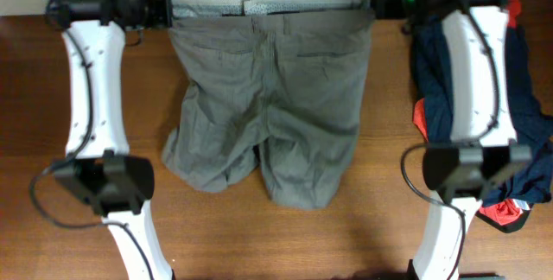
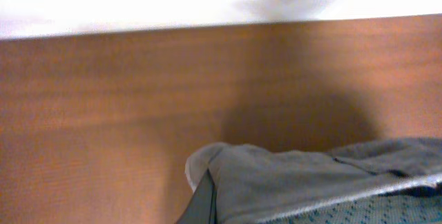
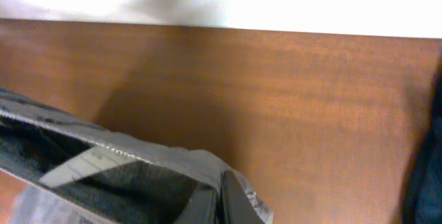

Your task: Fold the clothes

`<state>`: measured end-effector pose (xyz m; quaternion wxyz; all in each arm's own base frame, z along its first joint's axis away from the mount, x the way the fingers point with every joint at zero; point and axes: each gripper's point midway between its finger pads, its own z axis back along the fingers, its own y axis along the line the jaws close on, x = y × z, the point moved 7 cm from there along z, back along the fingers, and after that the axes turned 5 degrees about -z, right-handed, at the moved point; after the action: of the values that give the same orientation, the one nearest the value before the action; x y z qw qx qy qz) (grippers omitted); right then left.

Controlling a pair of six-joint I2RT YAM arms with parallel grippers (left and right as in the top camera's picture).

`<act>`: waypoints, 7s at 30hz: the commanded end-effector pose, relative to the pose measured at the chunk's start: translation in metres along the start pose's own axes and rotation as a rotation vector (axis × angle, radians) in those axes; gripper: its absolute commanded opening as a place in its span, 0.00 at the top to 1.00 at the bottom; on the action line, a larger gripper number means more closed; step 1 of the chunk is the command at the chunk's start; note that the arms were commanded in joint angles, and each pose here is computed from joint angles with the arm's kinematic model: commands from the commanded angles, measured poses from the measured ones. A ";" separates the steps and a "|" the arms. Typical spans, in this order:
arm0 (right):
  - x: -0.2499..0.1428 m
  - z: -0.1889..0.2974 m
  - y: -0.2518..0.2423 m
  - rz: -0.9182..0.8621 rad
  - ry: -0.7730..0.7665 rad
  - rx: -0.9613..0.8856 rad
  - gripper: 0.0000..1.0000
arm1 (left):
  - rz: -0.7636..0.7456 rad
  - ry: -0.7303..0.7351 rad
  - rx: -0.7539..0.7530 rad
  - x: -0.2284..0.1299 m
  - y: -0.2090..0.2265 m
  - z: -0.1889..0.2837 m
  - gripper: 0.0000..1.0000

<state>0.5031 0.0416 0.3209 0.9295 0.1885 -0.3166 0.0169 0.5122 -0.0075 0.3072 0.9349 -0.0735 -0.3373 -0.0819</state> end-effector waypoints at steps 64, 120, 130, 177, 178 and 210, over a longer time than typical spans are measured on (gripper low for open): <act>-0.237 -0.089 0.174 0.195 0.576 0.321 0.33 | 0.307 0.662 0.131 -0.224 -0.036 -0.007 0.02; -0.249 -0.102 0.138 -0.016 0.722 0.086 0.96 | 0.597 0.400 0.213 -0.237 0.065 -0.014 0.99; -0.276 -0.089 0.161 0.087 0.816 0.050 0.61 | 0.530 0.434 0.161 -0.238 0.054 -0.015 0.99; -0.249 -0.065 -0.080 -0.355 0.675 -0.143 0.75 | 0.292 0.670 0.227 -0.290 0.001 -0.085 0.99; -0.241 -0.062 -0.078 -0.351 0.667 -0.142 0.68 | 0.305 0.680 0.218 -0.288 0.002 -0.082 0.98; -0.258 -0.146 0.067 0.295 0.789 -0.092 0.96 | 0.336 0.203 0.279 -0.126 0.040 0.017 0.04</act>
<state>0.3686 0.1851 0.1016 0.9737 0.1086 0.0288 0.1980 0.4146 0.0450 0.2281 0.9681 0.0004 -0.2221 0.1160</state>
